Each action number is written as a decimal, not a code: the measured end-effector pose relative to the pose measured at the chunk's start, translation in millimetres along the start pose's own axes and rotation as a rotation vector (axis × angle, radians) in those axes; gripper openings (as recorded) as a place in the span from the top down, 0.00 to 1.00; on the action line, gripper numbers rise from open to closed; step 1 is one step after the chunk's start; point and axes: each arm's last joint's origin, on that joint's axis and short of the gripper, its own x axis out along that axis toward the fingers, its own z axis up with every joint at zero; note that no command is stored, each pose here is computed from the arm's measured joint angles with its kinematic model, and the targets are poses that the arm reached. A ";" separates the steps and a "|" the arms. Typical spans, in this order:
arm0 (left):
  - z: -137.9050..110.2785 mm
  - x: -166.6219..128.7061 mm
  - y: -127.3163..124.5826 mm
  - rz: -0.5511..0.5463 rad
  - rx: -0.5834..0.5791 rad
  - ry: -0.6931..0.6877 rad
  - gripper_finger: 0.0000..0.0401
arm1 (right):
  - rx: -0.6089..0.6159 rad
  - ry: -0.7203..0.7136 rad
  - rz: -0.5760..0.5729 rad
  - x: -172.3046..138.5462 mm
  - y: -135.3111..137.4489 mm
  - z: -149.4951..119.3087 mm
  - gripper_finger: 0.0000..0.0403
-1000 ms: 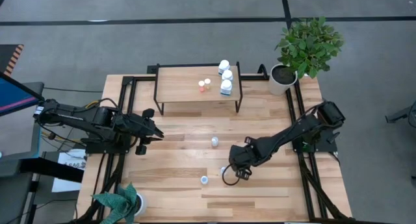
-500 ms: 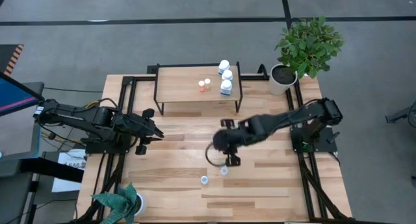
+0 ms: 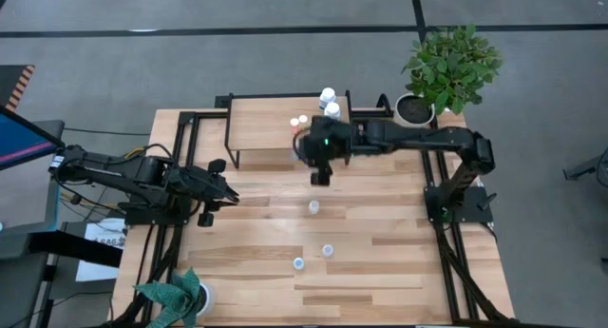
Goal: Pick and place medicine bottles onto shelf by color
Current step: Put the blue pill bottle on the shelf
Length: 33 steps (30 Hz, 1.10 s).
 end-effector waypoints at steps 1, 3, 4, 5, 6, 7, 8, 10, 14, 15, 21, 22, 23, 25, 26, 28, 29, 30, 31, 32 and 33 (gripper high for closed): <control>0.0 0.0 0.0 0.000 0.000 0.000 0.73 | 0.014 0.005 -0.009 0.9 -7.6 -1.9 0.72; 0.0 0.0 0.0 0.000 0.001 0.000 0.73 | 0.042 0.008 -0.003 2.3 -22.0 -5.6 0.72; 0.0 0.0 0.0 0.000 0.001 0.000 0.73 | 0.056 0.008 0.004 3.1 -28.8 -7.5 0.72; 0.0 0.0 0.0 0.000 0.001 0.000 0.73 | 0.067 0.006 0.013 4.0 -34.7 -9.1 0.72; 0.0 0.0 0.0 0.000 0.001 0.000 0.73 | 0.078 0.006 0.023 5.6 -39.8 -10.9 0.72; 0.0 0.0 0.0 0.000 0.001 0.000 0.73 | 0.088 0.009 0.032 8.5 -44.4 -12.8 0.72; 0.0 -0.1 0.0 0.000 0.001 0.000 0.73 | 0.096 0.008 0.042 11.5 -48.5 -14.4 0.72; 0.0 0.0 0.0 0.000 0.001 0.000 0.73 | 0.111 0.012 0.072 13.5 -55.2 -18.0 0.72; 0.0 0.0 0.0 0.000 0.001 0.000 0.73 | 0.111 0.016 0.104 23.6 -61.5 -18.8 0.72; 0.0 -0.1 0.0 0.000 0.001 -0.001 0.73 | 0.110 0.046 0.111 26.5 -63.0 -21.1 0.72; 0.7 0.0 0.0 0.000 -0.001 -0.007 0.73 | 0.050 0.034 0.129 38.9 -70.0 5.2 0.72; 0.7 -0.1 0.0 0.000 -0.002 -0.007 0.73 | 0.038 0.052 0.136 43.6 -70.1 8.0 0.72; 0.8 -0.2 0.0 0.000 -0.003 -0.009 0.73 | 0.031 0.083 0.148 45.8 -70.1 9.4 0.72; 0.6 -0.1 0.0 0.000 -0.003 -0.006 0.73 | 0.033 0.125 0.158 48.8 -72.9 13.1 0.72; 0.7 -0.1 0.0 0.000 -0.003 -0.006 0.73 | 0.032 0.134 0.156 50.2 -74.2 15.9 0.72; 0.8 -0.2 0.0 0.000 -0.003 -0.008 0.73 | 0.037 0.195 0.145 53.0 -77.5 15.4 0.72; 0.8 -0.1 0.0 0.000 -0.004 -0.007 0.73 | 0.039 0.217 0.142 55.0 -78.8 15.4 0.72; 0.8 -0.1 0.0 0.000 -0.004 -0.008 0.73 | 0.040 0.234 0.142 58.0 -79.3 15.3 0.72; 0.8 -0.2 0.0 0.000 -0.004 -0.008 0.73 | 0.042 0.259 0.147 61.5 -80.0 13.6 0.72; 0.8 -0.2 0.0 0.000 -0.004 -0.008 0.73 | 0.045 0.275 0.151 64.8 -80.7 12.7 0.72; 0.8 -0.1 0.0 0.000 -0.004 -0.008 0.73 | 0.047 0.284 0.152 66.2 -82.1 12.4 0.72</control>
